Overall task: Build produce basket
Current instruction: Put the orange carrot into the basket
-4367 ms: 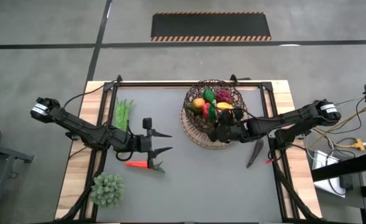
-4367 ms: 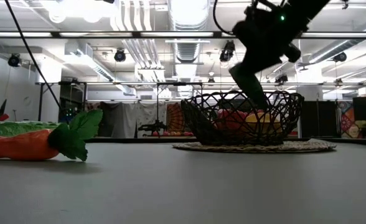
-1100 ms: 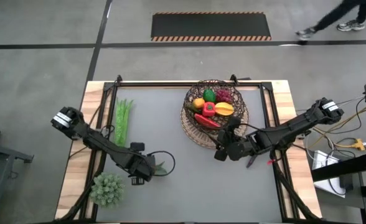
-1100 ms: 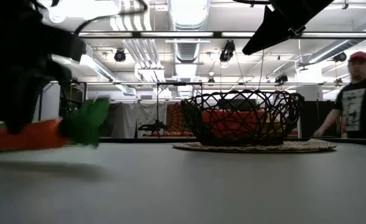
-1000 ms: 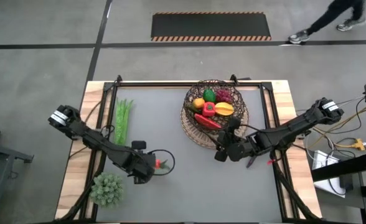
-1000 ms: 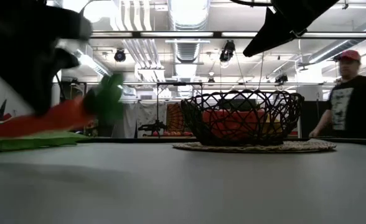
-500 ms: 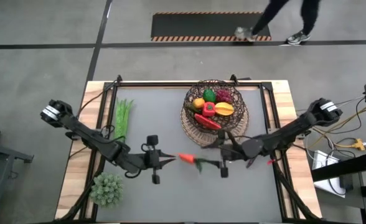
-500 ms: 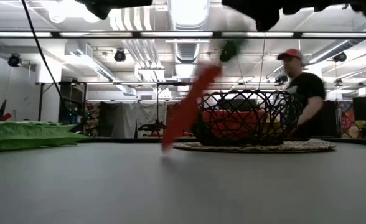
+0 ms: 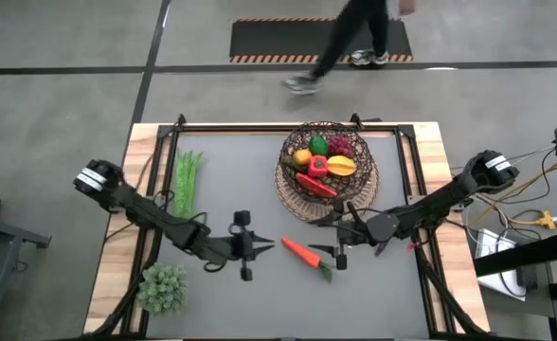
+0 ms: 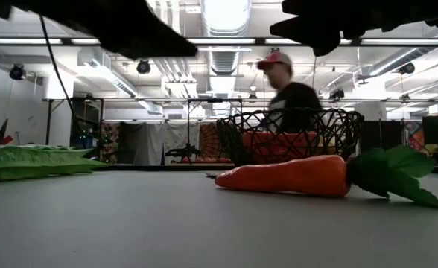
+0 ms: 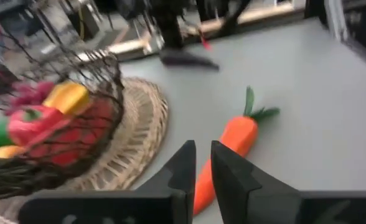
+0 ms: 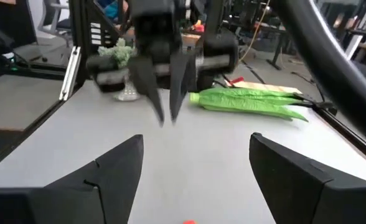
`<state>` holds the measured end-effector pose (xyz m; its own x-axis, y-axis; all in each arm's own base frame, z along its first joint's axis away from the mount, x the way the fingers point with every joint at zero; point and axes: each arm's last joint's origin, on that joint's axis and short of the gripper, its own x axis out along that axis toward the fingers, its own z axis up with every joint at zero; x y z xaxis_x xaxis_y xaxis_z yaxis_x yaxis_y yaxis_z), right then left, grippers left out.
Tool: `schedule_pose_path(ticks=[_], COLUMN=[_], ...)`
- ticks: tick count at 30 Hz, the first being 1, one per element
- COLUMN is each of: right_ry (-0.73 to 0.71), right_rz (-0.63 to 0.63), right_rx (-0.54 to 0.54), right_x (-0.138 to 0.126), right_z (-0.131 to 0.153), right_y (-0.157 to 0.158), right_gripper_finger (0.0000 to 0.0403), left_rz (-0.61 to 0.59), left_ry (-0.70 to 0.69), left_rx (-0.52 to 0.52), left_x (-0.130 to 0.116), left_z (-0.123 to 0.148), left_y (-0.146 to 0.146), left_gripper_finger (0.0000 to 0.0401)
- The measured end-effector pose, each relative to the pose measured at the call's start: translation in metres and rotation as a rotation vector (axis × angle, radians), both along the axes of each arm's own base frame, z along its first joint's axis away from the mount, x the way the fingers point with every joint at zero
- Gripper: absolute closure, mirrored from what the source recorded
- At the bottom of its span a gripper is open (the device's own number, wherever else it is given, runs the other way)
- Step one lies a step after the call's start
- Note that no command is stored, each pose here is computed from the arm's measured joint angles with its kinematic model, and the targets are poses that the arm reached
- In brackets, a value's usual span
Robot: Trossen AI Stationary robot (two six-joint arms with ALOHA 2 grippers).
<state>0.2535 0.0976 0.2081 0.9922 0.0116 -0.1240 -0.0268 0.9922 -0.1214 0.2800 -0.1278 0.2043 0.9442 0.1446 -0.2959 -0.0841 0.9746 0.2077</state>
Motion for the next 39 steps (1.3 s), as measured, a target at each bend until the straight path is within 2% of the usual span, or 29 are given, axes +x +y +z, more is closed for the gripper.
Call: schedule_pose_path(ticks=[3,7,11,15,22,29,33,39], right_ry=[0.010,0.016,0.015,0.029,0.054,0.059,0.062,0.062], right_rz=[-0.001,0.003,0.004,0.002,-0.003,-0.004,-0.004,-0.005], right_rx=[0.001,0.009,0.016,0.025,0.048,0.046,0.044,0.044], right_x=[0.000,-0.002,-0.002,-0.002,-0.003,-0.003,-0.003,-0.003], right_z=[0.002,0.004,0.004,0.002,0.000,-0.001,-0.001,-0.001], right_y=[0.000,0.001,0.001,0.001,0.001,0.001,0.001,0.001], right_gripper_finger=[0.0132,0.0132,0.0127,0.0123,0.0122,0.0123,0.0129,0.0137], left_rz=[-0.024,-0.036,-0.147,-0.265,-0.306,-0.322,-0.317,-0.307], left_ry=[0.068,0.129,0.166,0.164,0.163,0.168,0.181,0.209], left_rx=[0.004,-0.008,-0.085,-0.113,-0.153,-0.172,-0.209,-0.246], left_x=[0.019,0.043,0.066,0.083,0.093,0.094,0.093,0.090], left_z=[-0.018,-0.036,-0.050,-0.064,-0.086,-0.093,-0.094,-0.098], left_y=[0.003,0.012,0.025,0.038,0.058,0.060,0.061,0.062], left_gripper_finger=[0.0340,0.0277,0.0214,0.0182,0.0178,0.0182,0.0206,0.0265])
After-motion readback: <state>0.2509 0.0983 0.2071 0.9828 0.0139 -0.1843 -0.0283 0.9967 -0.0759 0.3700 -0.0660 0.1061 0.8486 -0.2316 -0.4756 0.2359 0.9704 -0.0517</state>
